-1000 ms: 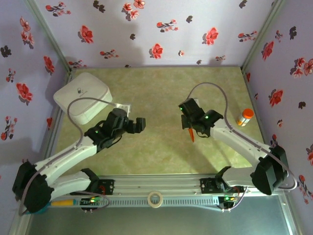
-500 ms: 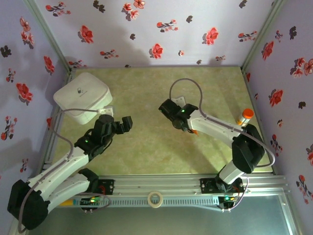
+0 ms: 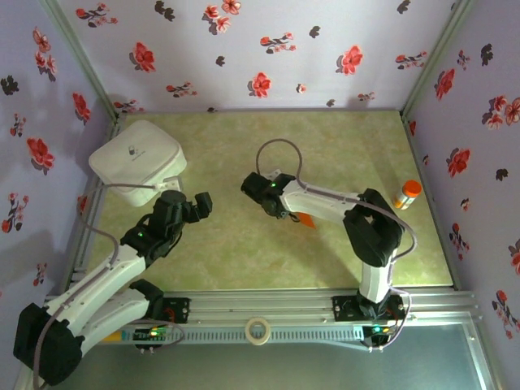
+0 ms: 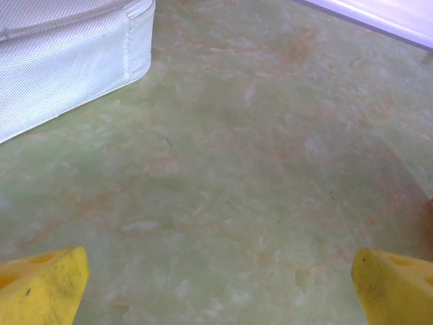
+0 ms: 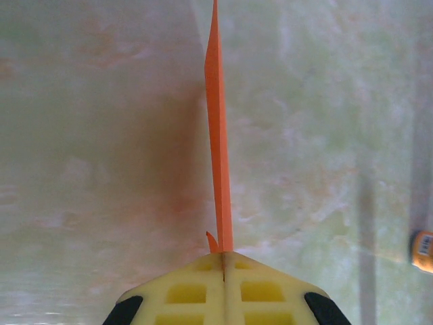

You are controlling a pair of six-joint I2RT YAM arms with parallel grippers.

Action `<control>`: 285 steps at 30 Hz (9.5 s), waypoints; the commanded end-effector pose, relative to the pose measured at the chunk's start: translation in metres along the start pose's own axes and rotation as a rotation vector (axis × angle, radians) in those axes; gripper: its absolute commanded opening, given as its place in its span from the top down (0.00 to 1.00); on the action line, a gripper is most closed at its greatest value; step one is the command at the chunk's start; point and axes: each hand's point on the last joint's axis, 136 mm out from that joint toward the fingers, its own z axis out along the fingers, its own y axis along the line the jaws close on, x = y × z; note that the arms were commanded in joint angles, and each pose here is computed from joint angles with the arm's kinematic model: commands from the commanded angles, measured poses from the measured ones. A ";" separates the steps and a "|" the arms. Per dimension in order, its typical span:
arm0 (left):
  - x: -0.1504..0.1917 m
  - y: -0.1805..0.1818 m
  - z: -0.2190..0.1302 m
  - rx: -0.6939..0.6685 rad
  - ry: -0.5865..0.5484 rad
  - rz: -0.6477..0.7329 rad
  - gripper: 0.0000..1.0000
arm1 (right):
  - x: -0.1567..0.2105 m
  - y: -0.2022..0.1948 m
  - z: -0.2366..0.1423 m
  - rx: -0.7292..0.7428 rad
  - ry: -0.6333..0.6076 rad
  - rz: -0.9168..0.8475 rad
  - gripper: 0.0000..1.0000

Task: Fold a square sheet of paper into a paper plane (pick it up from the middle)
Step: Turn over the paper at the center of the table, then fold the triangle third at the center of the table.

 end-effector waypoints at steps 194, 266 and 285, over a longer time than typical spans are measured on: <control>0.130 -0.159 0.094 0.464 0.837 -0.285 0.99 | 0.046 0.100 -0.078 -0.505 -0.651 -0.337 0.47; 0.129 -0.156 0.097 0.462 0.820 -0.329 1.00 | 0.048 0.109 -0.049 -0.325 -0.666 -0.288 0.95; 0.128 -0.157 0.096 0.463 0.820 -0.330 1.00 | 0.049 0.111 -0.043 -0.293 -0.658 -0.339 0.56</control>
